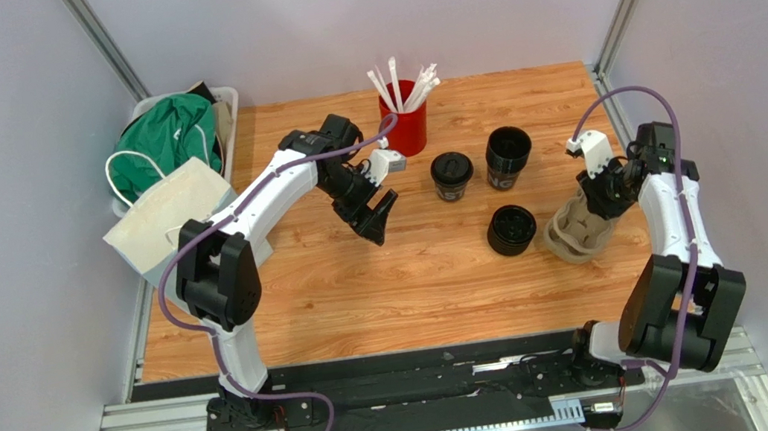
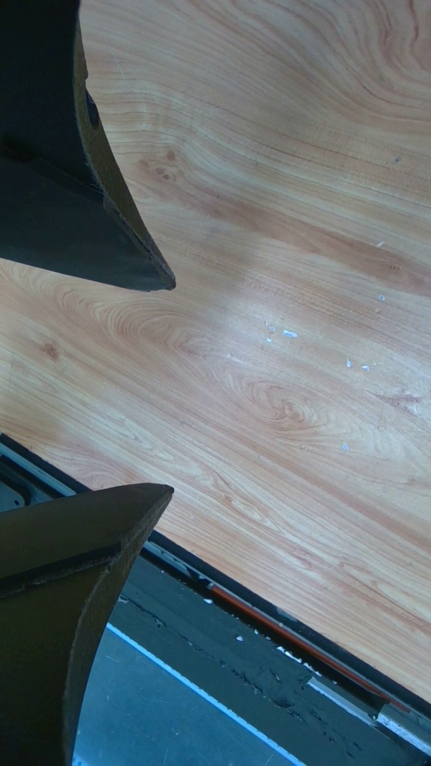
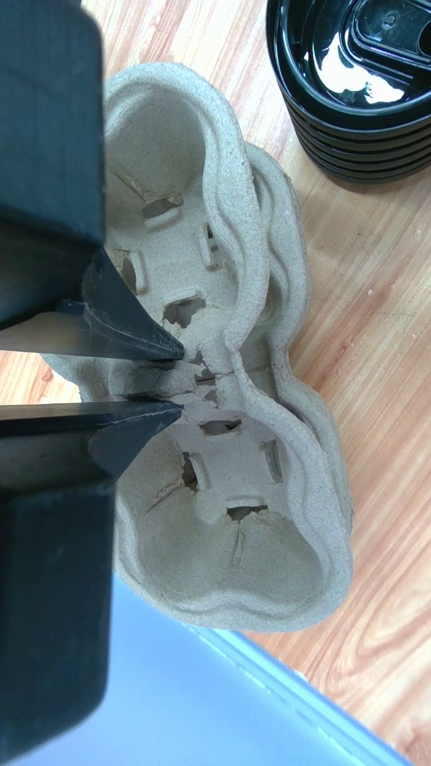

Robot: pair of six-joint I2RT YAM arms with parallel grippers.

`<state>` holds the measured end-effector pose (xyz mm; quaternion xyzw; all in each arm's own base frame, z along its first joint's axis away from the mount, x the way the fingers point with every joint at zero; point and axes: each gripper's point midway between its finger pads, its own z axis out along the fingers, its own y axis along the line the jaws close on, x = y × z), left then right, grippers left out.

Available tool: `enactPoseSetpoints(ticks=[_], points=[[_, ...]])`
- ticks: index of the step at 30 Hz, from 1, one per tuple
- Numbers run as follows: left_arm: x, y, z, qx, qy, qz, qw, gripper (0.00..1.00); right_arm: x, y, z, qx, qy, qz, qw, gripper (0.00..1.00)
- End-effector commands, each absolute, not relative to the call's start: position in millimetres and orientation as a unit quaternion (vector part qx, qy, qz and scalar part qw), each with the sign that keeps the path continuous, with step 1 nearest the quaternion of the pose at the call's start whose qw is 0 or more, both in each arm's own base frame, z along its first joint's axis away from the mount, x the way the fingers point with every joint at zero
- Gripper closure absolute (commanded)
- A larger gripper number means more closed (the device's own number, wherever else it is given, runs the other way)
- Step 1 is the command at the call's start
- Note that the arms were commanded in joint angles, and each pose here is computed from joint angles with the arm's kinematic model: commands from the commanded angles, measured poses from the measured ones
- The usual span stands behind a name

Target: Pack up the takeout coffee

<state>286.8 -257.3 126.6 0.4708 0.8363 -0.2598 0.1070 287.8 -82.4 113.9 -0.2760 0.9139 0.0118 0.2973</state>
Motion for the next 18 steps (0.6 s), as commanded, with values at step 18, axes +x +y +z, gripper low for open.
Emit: enactPoseSetpoints(ticks=[18], points=[[289.9, -261.7, 132.3, 0.476, 0.832, -0.261, 0.119, 0.14, 244.2, -48.3, 143.2, -0.272, 0.9, 0.033, 0.338, 0.77]])
